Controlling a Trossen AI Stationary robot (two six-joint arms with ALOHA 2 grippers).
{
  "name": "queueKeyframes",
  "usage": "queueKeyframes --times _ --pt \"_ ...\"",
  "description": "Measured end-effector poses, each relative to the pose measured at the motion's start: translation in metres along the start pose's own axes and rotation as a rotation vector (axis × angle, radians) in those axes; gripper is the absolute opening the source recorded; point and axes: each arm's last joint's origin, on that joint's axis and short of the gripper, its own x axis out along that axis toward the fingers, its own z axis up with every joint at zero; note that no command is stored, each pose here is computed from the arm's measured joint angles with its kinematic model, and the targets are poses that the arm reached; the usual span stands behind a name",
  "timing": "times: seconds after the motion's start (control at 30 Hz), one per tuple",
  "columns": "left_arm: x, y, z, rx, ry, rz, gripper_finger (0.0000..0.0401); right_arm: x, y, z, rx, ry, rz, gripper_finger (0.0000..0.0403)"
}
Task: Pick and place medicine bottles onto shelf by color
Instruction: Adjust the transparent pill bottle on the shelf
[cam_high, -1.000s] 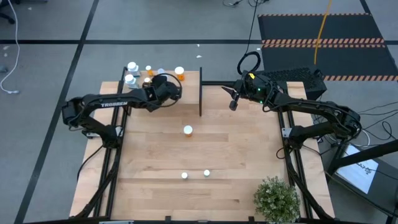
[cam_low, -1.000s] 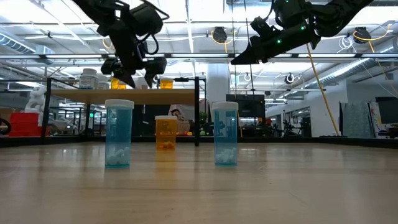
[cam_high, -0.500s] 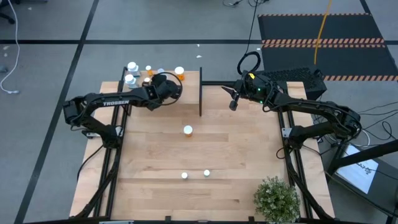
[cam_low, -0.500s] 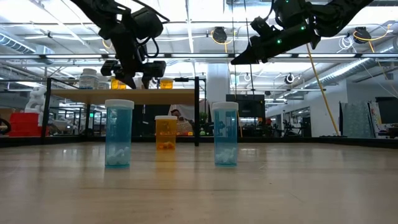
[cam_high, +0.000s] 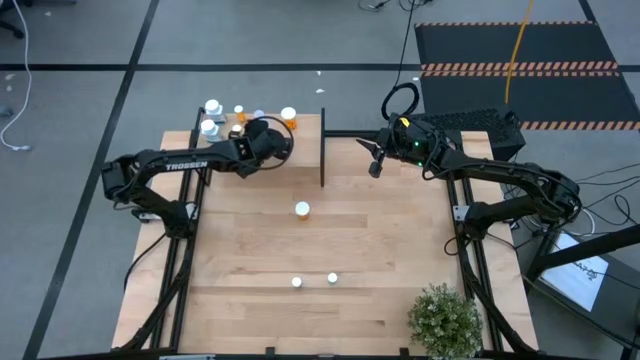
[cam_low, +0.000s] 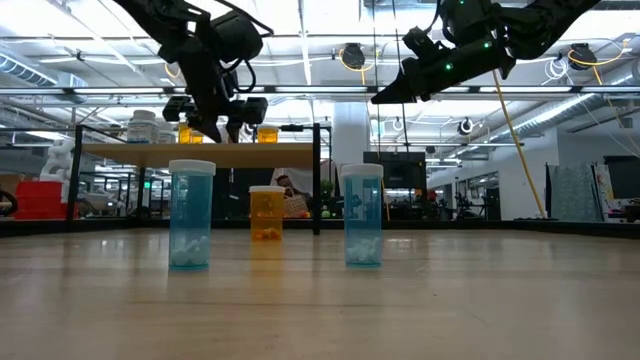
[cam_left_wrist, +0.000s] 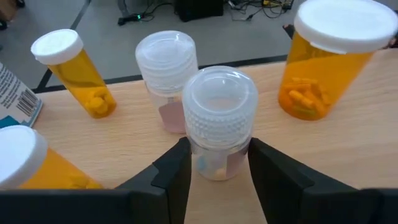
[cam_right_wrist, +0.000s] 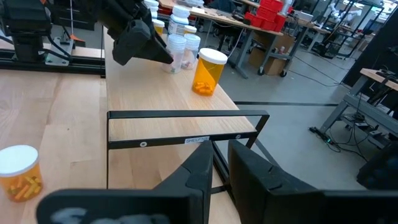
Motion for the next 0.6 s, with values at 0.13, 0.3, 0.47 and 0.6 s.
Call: queueKeyframes --times 0.13,0.3,0.47,0.6 --pt "-0.006 0.0 0.001 0.015 0.0 -0.021 0.0154 0.0 0.0 0.0 0.0 0.0 0.0 0.0047" --pt "-0.017 0.002 0.001 0.081 0.003 -0.045 0.0154 0.0 0.0 0.0 0.0 0.0 0.0 0.0047" --pt "-0.026 0.01 0.006 0.172 0.009 -0.062 0.0154 0.0 0.0 0.0 0.0 0.0 0.0 0.0047" --pt "-0.026 0.017 0.007 0.202 0.036 -0.044 0.0154 0.0 0.0 0.0 0.0 -0.001 -0.001 0.0047"
